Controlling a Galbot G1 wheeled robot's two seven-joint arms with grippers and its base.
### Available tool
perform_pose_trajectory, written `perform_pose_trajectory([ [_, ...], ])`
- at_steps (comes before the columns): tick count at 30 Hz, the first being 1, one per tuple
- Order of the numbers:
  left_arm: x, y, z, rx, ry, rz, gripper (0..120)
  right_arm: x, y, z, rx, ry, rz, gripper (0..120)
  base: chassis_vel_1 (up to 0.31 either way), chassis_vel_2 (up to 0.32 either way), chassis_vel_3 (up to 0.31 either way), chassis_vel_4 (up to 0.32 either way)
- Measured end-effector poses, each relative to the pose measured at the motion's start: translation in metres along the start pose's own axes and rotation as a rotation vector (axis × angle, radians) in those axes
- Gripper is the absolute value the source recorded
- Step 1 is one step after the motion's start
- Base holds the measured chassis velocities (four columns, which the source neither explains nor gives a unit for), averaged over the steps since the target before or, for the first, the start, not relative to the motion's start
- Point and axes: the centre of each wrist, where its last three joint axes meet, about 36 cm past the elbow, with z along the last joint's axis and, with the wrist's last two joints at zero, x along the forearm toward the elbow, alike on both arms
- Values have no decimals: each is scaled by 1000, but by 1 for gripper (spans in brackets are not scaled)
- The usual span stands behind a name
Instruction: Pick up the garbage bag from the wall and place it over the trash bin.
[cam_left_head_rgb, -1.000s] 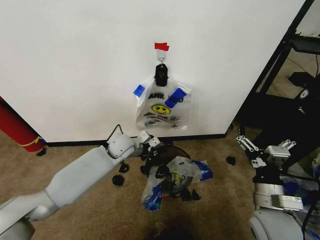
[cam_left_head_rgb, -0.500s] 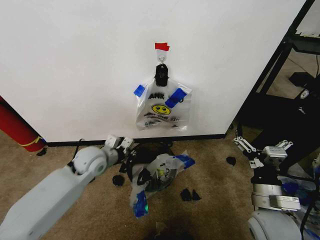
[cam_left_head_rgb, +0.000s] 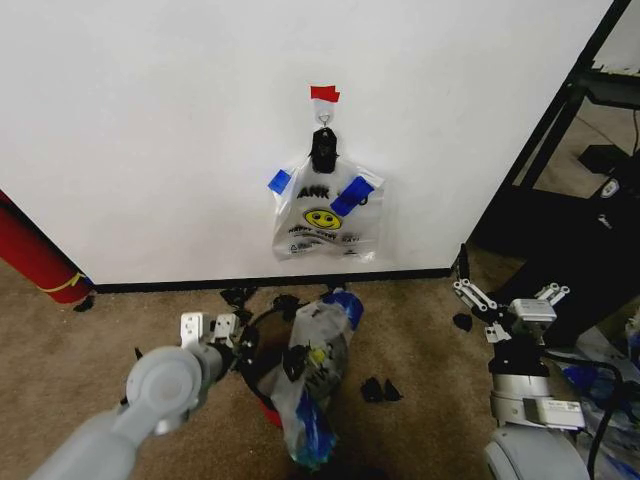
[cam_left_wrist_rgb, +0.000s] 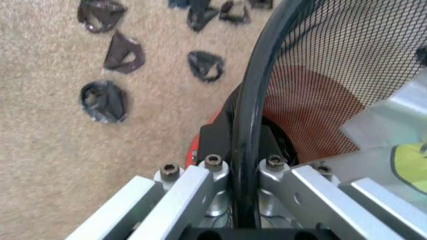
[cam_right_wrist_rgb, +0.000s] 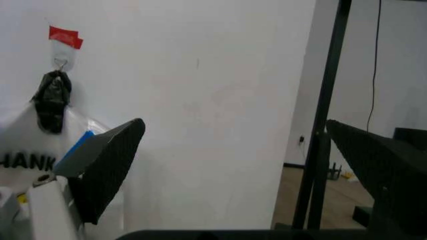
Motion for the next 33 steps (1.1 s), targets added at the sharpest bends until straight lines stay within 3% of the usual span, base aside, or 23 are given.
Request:
perform_pose_trajectory([
  [5,-3,-13,23,81,-64,-29,0,8,-3,4,15,12,-13,100,0,0,0,0],
  [12,-19,-23,56,115,-50,-56,0,10,-2,6,27,21,-44,100,0,0,0,0],
  [17,-30,-27,62,136,-66,-63,0,9,0,8,32,18,-63,100,0,0,0,0],
  [21,-40,-32,63,135,-128,-53,0,8,0,14,47,20,-78,100,0,0,0,0],
  [33,-58,-44,73,103,-155,-38,0,10,-4,22,58,19,-89,100,0,0,0,0],
])
